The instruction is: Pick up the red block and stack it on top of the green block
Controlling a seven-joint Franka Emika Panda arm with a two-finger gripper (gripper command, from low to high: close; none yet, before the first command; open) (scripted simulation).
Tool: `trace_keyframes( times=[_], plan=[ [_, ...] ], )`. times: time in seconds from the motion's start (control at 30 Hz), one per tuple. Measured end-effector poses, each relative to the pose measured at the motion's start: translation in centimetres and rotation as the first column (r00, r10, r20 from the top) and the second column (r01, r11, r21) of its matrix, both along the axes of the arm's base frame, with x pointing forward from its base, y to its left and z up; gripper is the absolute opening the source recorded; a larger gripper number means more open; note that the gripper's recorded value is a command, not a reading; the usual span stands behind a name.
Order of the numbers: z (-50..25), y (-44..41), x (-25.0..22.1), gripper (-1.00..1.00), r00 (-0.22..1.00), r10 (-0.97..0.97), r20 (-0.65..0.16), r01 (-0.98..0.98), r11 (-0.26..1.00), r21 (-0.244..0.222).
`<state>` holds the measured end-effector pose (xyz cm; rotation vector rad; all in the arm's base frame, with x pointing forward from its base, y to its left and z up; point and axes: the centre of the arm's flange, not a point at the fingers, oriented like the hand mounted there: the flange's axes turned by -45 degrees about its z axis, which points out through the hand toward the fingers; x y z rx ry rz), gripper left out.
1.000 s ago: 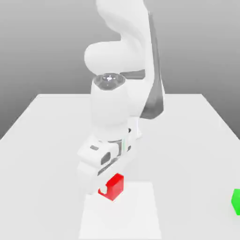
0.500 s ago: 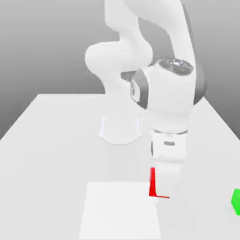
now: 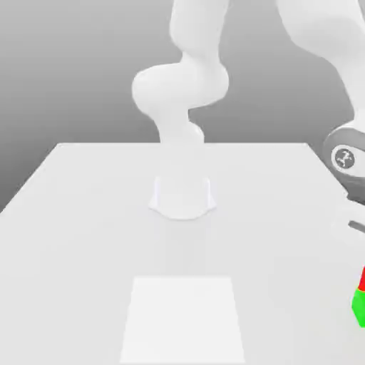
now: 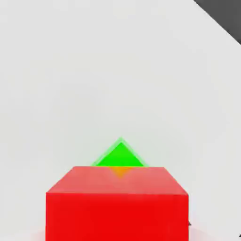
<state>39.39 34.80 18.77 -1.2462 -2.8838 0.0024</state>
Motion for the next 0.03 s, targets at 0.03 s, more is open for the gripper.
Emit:
trace_keyframes(
  times=[0.03],
  plan=[
    [0.0,0.0,0.0,1.0,1.0,0.0,0.0,0.0,1.0,0.0]
  ],
)
